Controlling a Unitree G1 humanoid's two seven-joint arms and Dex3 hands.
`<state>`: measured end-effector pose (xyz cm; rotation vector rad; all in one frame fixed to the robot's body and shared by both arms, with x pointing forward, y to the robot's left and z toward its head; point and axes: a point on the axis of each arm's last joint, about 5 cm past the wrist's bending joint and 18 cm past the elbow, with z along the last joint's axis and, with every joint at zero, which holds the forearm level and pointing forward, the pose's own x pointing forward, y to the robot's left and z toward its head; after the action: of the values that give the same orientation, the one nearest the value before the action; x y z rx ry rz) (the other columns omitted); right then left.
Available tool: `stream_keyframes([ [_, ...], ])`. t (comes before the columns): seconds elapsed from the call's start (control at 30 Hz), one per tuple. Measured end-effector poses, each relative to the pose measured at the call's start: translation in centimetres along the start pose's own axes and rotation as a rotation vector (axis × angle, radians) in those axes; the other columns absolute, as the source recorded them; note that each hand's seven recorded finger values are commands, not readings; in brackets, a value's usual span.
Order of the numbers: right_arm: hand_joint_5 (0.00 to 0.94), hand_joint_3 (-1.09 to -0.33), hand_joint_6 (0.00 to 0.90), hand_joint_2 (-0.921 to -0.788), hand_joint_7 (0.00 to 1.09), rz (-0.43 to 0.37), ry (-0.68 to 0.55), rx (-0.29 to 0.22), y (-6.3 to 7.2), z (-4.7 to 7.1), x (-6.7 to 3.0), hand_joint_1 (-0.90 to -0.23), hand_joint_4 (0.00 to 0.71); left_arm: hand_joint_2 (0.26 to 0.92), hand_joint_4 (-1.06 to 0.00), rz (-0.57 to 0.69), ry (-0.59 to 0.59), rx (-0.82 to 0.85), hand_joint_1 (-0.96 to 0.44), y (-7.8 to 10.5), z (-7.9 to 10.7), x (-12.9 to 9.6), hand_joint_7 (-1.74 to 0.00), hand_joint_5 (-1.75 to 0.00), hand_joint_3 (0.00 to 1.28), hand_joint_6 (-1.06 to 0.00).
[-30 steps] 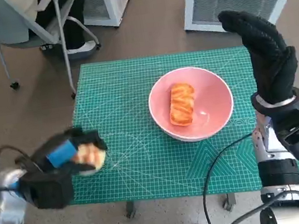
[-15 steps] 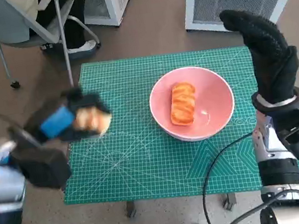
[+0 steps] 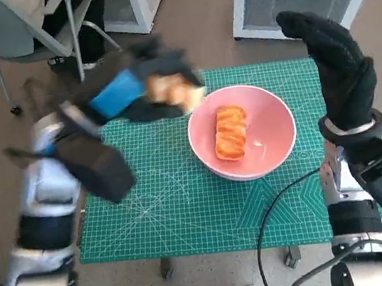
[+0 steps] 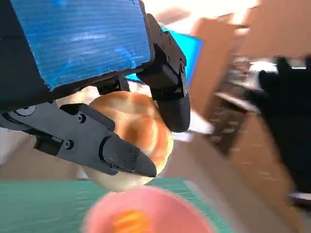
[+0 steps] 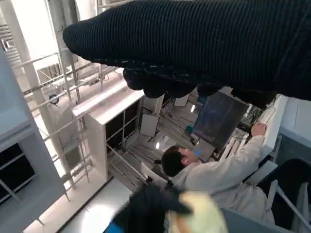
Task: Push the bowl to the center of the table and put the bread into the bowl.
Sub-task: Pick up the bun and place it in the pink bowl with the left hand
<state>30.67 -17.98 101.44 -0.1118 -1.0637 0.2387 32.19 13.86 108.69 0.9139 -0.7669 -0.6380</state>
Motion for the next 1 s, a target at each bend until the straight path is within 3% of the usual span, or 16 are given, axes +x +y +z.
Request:
stream_keyframes([
  [0.23, 0.001, -0.729, 0.098, -0.921, 0.57, -0.005, -0.005, 0.000, 0.0, 0.1, 0.07, -0.627, 0.362, 0.920, -0.66, -0.047, -0.044, -0.016, 0.00, -2.0, 0.0, 2.9, -1.18, -1.14, 0.06, -0.67],
  [0.53, 0.001, -0.730, 0.096, -0.921, 0.57, -0.008, -0.010, -0.013, 0.0, 0.2, 0.14, -0.615, 0.362, 0.921, -0.58, -0.143, 0.012, -0.012, 0.00, -4.4, -0.3, 5.5, -1.27, -1.21, 0.13, -0.60],
  [0.73, 0.001, -0.734, 0.092, -0.921, 0.56, -0.024, -0.020, -0.019, -0.1, 0.3, 0.19, -0.609, 0.362, 0.921, -0.45, -0.219, 0.051, -0.014, 0.00, -6.0, -0.2, 6.4, -1.45, -1.39, 0.29, -0.37],
  [0.77, 0.001, -0.735, 0.091, -0.921, 0.56, -0.026, -0.023, -0.020, -0.1, 0.4, 0.22, -0.609, 0.362, 0.915, -0.41, -0.232, 0.059, -0.017, -0.01, -6.2, -0.2, 6.5, -1.13, -1.04, 0.27, -0.34],
  [0.8, 0.001, -0.735, 0.091, -0.921, 0.56, -0.028, -0.025, -0.021, -0.1, 0.4, 0.23, -0.608, 0.363, 0.917, -0.44, -0.249, 0.067, -0.019, -0.02, -6.5, -0.2, 6.6, -0.81, -0.71, 0.25, -0.38],
  [0.87, 0.001, -0.735, 0.089, -0.921, 0.56, -0.033, -0.027, -0.023, -0.2, 0.4, 0.24, -0.608, 0.363, 0.919, -0.34, -0.283, 0.083, -0.027, -0.09, -6.8, -0.3, 6.7, -0.47, -0.36, 0.20, -0.34],
  [0.9, 0.001, -0.735, 0.089, -0.921, 0.56, -0.036, -0.028, -0.025, -0.2, 0.5, 0.22, -0.608, 0.363, 0.920, -0.29, -0.309, 0.095, -0.032, -0.13, -7.0, -0.3, 6.7, -0.34, -0.23, 0.19, -0.32],
  [1.0, 0.001, -0.734, 0.088, -0.921, 0.56, -0.041, -0.031, -0.029, -0.3, 0.6, 0.17, -0.609, 0.363, 0.921, -0.19, -0.401, 0.131, -0.055, -0.21, -7.3, -0.4, 6.9, -0.15, -0.08, 0.16, -0.27],
])
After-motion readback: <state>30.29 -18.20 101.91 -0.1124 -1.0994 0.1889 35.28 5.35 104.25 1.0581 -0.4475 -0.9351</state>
